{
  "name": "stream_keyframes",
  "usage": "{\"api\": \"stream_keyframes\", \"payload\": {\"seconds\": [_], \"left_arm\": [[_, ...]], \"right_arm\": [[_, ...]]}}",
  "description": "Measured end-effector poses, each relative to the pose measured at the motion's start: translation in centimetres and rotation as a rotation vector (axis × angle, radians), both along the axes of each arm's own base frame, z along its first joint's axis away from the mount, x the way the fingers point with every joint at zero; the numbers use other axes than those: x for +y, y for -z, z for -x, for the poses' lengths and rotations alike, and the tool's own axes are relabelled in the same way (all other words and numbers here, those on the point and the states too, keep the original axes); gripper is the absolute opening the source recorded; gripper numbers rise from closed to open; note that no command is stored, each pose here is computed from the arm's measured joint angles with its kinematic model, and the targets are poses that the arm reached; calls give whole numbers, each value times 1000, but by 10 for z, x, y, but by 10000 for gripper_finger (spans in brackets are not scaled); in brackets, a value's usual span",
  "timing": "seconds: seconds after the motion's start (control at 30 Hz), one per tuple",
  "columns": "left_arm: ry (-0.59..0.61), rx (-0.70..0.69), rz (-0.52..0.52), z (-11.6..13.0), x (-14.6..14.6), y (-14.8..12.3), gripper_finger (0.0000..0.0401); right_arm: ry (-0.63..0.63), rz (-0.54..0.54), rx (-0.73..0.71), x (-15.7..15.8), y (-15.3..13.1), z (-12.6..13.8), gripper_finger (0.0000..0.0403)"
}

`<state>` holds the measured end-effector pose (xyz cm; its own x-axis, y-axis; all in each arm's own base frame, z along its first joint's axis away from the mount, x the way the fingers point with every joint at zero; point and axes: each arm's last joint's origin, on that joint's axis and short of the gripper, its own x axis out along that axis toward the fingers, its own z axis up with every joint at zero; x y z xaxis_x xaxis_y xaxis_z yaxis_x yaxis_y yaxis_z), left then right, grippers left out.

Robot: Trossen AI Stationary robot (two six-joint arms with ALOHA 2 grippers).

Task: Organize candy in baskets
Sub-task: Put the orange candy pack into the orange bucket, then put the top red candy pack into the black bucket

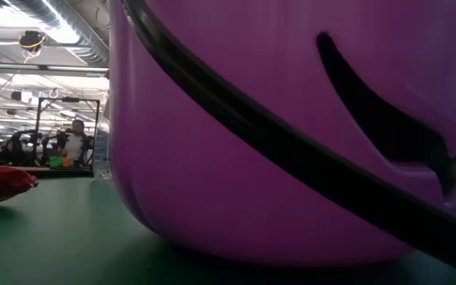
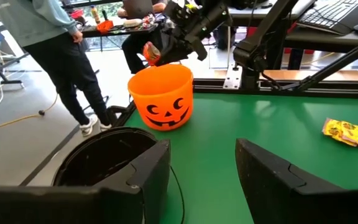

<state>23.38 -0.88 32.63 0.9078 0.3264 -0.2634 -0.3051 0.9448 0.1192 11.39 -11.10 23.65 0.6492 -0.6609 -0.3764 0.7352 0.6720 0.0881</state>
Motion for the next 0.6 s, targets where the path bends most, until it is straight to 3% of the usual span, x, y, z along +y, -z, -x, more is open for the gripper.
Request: {"api": "stream_keyframes", "payload": {"seconds": [0.13, 0.4, 0.6], "left_arm": [[-11, 1, -4, 0, 0, 0, 170], [-11, 1, -4, 0, 0, 0, 170], [-15, 30, -8, 1, 1, 3, 170]], "right_arm": [[13, -33, 30, 1, 4, 1, 31], [16, -39, 18, 1, 4, 1, 136], [-82, 1, -73, 1, -5, -3, 174]]}}
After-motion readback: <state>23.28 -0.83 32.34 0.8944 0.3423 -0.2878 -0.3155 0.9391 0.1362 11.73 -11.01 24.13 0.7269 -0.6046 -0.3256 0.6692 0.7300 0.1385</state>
